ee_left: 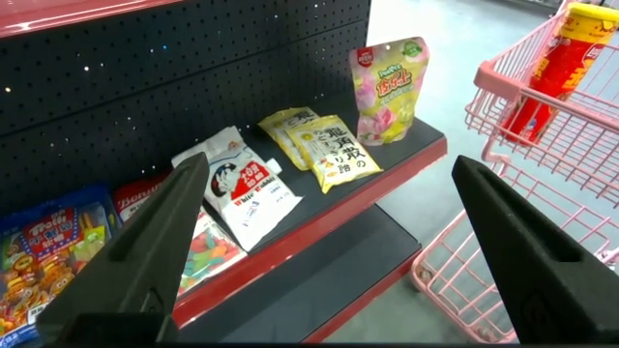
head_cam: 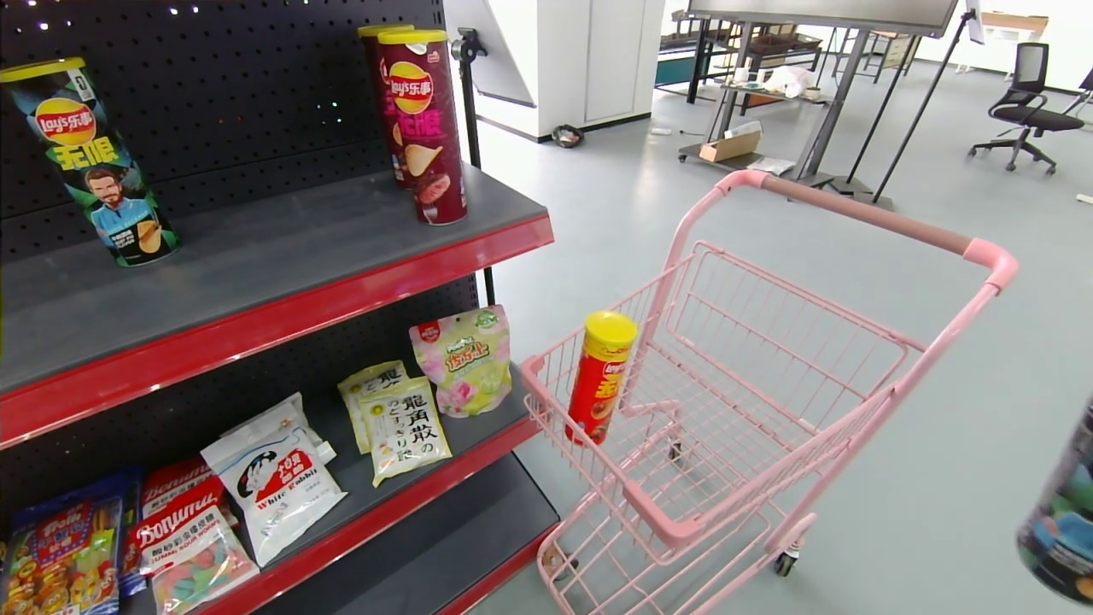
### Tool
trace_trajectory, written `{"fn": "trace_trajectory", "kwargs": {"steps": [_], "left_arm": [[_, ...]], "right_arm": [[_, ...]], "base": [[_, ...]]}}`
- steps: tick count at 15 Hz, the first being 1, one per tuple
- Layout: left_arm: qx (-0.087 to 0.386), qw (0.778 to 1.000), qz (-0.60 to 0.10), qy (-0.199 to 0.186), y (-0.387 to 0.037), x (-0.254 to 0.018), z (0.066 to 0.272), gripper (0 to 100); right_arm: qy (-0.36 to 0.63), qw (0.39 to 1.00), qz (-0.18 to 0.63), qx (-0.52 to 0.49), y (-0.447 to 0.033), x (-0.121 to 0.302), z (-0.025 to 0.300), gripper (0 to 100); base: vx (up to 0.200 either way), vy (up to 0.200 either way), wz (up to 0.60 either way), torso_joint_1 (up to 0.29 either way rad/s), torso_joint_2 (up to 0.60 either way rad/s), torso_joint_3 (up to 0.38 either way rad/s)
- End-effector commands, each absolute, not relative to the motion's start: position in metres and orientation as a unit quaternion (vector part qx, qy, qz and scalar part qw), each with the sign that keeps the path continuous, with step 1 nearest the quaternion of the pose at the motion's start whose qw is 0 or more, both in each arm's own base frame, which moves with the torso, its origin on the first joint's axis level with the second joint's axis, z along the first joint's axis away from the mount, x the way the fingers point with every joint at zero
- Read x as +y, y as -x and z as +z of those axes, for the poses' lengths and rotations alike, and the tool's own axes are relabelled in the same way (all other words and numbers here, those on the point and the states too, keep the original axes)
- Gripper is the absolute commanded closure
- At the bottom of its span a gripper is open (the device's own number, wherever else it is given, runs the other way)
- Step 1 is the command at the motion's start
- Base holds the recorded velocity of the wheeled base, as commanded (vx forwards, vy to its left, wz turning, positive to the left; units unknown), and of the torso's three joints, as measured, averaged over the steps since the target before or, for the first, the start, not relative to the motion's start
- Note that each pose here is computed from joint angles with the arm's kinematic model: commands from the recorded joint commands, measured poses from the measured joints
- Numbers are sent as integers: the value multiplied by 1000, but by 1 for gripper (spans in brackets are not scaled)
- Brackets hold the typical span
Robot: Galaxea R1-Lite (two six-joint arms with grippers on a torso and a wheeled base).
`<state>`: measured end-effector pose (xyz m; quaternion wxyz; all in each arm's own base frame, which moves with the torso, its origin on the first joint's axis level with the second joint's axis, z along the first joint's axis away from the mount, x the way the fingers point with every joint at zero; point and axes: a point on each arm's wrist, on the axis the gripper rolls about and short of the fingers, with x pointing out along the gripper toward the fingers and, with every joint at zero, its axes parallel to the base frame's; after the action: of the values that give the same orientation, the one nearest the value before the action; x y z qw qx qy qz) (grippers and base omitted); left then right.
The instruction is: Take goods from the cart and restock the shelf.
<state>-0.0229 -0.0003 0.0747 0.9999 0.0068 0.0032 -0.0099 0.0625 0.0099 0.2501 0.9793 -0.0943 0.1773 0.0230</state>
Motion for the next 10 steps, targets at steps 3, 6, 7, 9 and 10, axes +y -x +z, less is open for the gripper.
{"fn": "trace_trajectory", "kwargs": {"steps": [3,6,7,9,10], "left_arm": [[4,1000,-10,-7,23,0,75,0],[4,1000,-10,-7,23,0,75,0],[4,1000,-9,-7,23,0,75,0],[4,1000,-10,-7,23,0,75,0],[4,1000,-10,-7,23,0,75,0]], "right_arm": [[84,990,-20,112,21,-10,211,100],[89,988,-25,121,22,-11,201,100],[90,988,-25,123,22,-10,200,100],[91,988,-23,125,21,-10,200,100],[91,988,-21,127,18,-10,201,100]], "base": [[0,0,0,0,0,0],[0,0,0,0,0,0],[0,0,0,0,0,0],[0,0,0,33,-111,-77],[0,0,0,115,-334,-222]]}}
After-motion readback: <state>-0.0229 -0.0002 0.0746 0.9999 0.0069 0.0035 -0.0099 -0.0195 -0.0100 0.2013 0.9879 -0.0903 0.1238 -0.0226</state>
